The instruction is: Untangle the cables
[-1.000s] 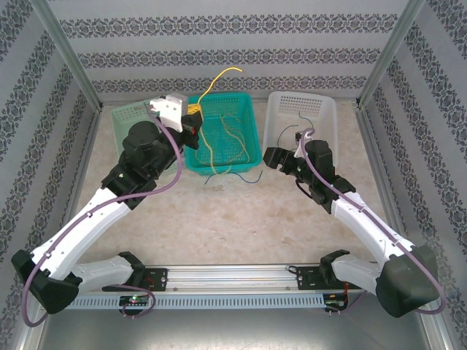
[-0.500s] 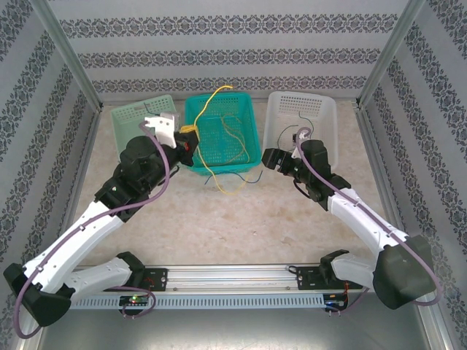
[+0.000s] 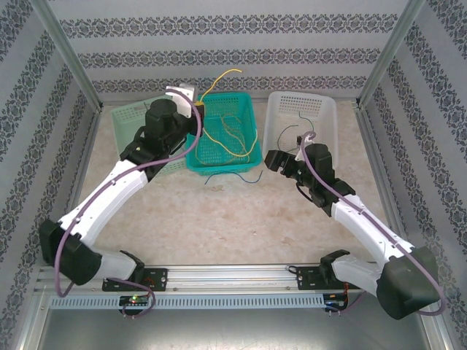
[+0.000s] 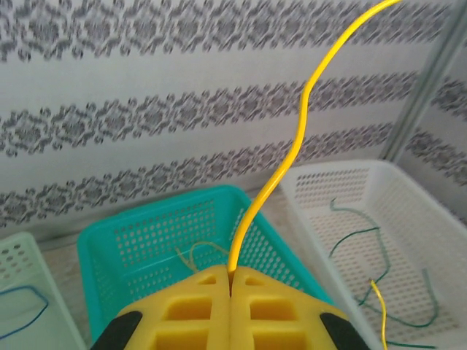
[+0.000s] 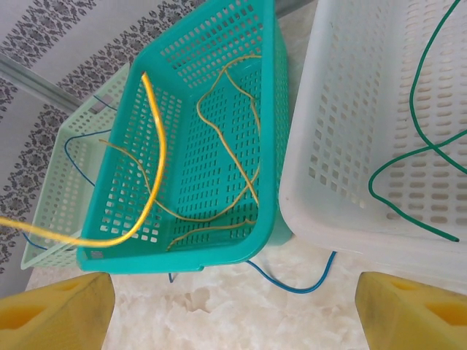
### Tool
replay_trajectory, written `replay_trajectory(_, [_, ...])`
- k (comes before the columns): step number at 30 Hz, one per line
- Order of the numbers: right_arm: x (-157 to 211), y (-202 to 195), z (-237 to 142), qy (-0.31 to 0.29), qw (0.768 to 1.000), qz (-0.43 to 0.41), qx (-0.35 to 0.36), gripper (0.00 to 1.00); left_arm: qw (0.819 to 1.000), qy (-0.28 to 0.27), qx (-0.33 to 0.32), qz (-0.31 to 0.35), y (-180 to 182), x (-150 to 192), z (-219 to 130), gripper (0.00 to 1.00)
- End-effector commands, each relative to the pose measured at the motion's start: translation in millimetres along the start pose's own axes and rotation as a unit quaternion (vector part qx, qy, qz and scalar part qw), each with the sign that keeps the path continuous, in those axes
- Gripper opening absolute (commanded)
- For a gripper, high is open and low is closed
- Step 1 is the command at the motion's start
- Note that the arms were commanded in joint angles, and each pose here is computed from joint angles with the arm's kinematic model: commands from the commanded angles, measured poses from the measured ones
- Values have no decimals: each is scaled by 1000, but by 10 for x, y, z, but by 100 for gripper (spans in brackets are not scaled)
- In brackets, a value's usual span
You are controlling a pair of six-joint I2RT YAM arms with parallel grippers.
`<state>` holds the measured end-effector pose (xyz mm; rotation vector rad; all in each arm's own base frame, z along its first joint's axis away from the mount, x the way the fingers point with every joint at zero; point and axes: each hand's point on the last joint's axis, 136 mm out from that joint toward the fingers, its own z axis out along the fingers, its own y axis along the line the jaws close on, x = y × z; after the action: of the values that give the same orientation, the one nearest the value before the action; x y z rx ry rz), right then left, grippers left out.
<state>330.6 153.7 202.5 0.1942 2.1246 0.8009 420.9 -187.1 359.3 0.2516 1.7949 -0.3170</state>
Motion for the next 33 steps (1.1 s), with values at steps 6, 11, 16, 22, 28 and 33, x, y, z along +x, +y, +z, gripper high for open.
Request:
replay_trajectory(6, [-9,-54,-93,-14,1000,-2,12,86,999,28,-9,-12,358,161,603,2])
replay_trajectory(11, [133,60,-78,22,999,-42,-3,81,993,114,-4,-16,410,577,1048,6])
replay_trajectory(16, [509,160,-19,86,985,-147,8,78,974,212,-26,-70,479,988,1196,74])
replay_trajectory(22, [949,148,102,132,955,-265,29,75,978,171,-23,-114,437,760,957,100])
replay_trajectory(28, [1315,58,318,189,901,-381,88,74,982,140,-21,-122,413,467,639,100])
replay_trajectory(33, [1455,-23,641,232,855,-438,154,74,981,137,-32,-137,439,570,393,100])
